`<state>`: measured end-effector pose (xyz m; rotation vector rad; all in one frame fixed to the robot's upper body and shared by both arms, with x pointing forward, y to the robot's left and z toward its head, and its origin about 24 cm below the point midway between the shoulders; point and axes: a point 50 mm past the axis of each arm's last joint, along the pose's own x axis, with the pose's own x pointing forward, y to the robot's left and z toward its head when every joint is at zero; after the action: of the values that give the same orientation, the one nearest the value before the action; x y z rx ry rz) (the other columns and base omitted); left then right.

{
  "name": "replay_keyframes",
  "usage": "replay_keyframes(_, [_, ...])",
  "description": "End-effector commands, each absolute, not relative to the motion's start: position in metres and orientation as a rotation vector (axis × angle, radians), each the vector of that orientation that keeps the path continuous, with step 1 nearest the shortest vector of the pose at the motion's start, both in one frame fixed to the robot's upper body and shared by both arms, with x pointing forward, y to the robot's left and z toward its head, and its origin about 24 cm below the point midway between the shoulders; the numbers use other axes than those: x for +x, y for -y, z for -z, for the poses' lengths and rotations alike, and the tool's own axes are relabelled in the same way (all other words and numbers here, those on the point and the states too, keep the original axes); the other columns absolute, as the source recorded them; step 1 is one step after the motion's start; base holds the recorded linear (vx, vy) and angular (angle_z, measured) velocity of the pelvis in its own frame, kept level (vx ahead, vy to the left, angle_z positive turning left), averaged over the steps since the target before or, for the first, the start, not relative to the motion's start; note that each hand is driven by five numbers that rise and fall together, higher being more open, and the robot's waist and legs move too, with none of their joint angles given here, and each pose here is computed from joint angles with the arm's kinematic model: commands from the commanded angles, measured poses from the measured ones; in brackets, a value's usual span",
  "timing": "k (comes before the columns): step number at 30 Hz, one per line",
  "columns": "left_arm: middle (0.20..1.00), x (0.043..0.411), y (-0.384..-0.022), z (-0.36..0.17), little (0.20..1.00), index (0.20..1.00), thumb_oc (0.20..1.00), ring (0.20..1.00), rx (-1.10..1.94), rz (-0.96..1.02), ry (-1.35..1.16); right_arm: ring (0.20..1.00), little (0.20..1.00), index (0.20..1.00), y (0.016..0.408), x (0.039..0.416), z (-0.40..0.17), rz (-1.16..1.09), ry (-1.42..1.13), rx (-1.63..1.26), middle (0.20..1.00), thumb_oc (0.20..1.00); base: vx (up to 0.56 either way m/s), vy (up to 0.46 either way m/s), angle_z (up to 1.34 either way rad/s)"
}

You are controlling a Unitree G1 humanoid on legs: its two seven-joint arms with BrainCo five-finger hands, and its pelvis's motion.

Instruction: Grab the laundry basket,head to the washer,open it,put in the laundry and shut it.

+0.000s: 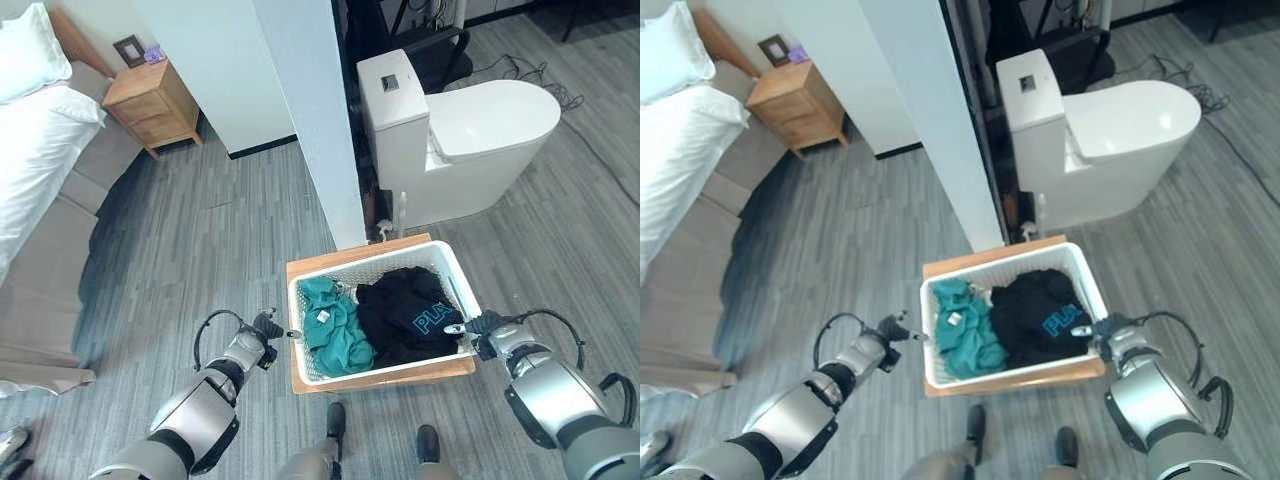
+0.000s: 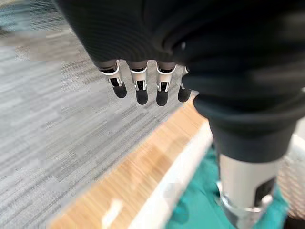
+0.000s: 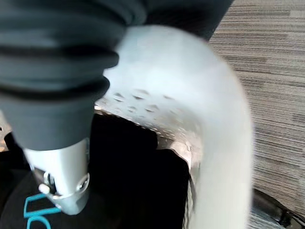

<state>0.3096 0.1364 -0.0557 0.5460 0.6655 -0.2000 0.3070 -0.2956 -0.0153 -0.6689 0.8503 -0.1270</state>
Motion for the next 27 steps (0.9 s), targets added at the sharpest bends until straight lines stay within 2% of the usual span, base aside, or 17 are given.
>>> replay_keyframes(1, [1.0,0.346,-0.136,0.015,1.0,1.0,1.0,1.0,0.644,0.16,-0.554,1.0,1.0,1.0,0.282,0.34,-0.018,0.109,-0.683,-0.733,1.0,1.0,0.0,0.0,0.0])
replay_keyframes(9, [1.0,0.34,-0.15,0.022,1.0,1.0,1.0,1.0,0.631,0.102,-0.588,1.0,1.0,1.0,0.25,0.366,-0.043,0.051,-0.493,-0.797,1.0,1.0,0.0,0.007,-0.06])
replay_keyframes(27, [1.0,0.338,-0.176,0.022,1.0,1.0,1.0,1.0,0.575,-0.017,-0.609,1.0,1.0,1.0,0.232,0.372,-0.049,0.025,-0.406,-0.778,1.0,1.0,0.0,0.0,0.0])
